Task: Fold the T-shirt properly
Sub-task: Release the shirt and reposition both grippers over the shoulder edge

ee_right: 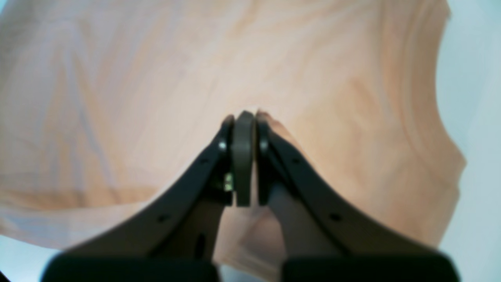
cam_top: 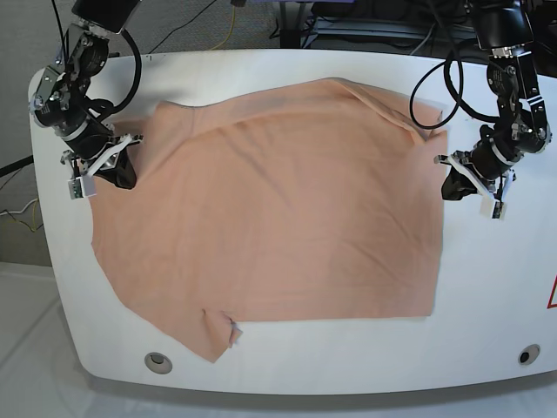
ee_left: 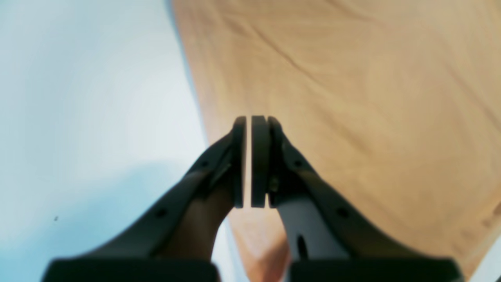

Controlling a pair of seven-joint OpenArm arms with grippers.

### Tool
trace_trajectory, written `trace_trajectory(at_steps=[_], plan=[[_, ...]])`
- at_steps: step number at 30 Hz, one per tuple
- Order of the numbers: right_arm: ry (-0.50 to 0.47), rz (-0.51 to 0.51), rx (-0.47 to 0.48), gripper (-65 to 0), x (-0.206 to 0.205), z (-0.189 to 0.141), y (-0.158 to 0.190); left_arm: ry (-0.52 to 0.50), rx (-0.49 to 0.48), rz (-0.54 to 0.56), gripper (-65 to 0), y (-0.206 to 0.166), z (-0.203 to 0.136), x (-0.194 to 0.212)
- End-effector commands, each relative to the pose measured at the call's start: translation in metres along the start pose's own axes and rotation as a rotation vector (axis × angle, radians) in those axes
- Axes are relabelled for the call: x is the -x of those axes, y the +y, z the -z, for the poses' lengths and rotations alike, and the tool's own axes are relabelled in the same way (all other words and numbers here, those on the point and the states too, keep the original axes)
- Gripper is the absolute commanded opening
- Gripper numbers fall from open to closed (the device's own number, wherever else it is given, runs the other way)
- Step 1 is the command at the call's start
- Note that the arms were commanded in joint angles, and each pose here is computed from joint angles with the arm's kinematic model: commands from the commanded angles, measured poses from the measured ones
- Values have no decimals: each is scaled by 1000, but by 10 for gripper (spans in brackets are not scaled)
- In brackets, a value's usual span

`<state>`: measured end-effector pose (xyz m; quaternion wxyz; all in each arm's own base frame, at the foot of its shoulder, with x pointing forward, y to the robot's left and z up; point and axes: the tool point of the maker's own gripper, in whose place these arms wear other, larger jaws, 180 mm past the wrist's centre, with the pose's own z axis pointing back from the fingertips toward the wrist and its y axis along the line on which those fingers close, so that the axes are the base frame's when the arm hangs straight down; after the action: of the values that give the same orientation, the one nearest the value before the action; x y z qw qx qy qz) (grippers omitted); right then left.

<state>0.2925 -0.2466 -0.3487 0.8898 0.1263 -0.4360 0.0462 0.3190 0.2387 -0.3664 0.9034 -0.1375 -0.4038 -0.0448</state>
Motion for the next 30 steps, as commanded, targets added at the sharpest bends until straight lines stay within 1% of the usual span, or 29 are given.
trace_trajectory(at_steps=[1, 7, 11, 13, 17, 19, 23, 25, 27, 29, 30], plan=[[-65, -57, 9, -650, -31, -4, -11, -54, -7, 7, -650, 7, 1, -22], [-69, -79, 15, -650, -41, -3, -16, -63, -9, -2, -650, 10, 4, -26], [-55, -98, 33, -646, -40, 6, -15, -81, -4, 3, -650, 6, 0, -27], [-53, -102, 39, -606, -39, 7, -14, -87, -6, 3, -638, 6, -3, -25], [-57, -101, 40, -515, -38, 8, -11, -92, -8, -3, -540, 6, -7, -21], [-59, -101, 40, -442, -40, 7, -12, -68, -13, -3, -393, 6, -9, -12], [-64, -92, 34, -388, -40, 9, -9, -57, -15, -6, -280, 6, -14, -4], [-64, -84, 30, -367, -39, 11, -7, -51, -17, -6, -243, 5, -17, 1], [-67, -72, 21, -345, -37, 13, -4, -44, -17, -2, -223, 3, -20, 6], [-68, -31, 7, -319, -29, 17, 3, -11, -26, 15, -211, 1, -26, 22], [-68, -26, 3, -316, -28, 17, 5, -9, -26, 16, -220, 1, -27, 23]])
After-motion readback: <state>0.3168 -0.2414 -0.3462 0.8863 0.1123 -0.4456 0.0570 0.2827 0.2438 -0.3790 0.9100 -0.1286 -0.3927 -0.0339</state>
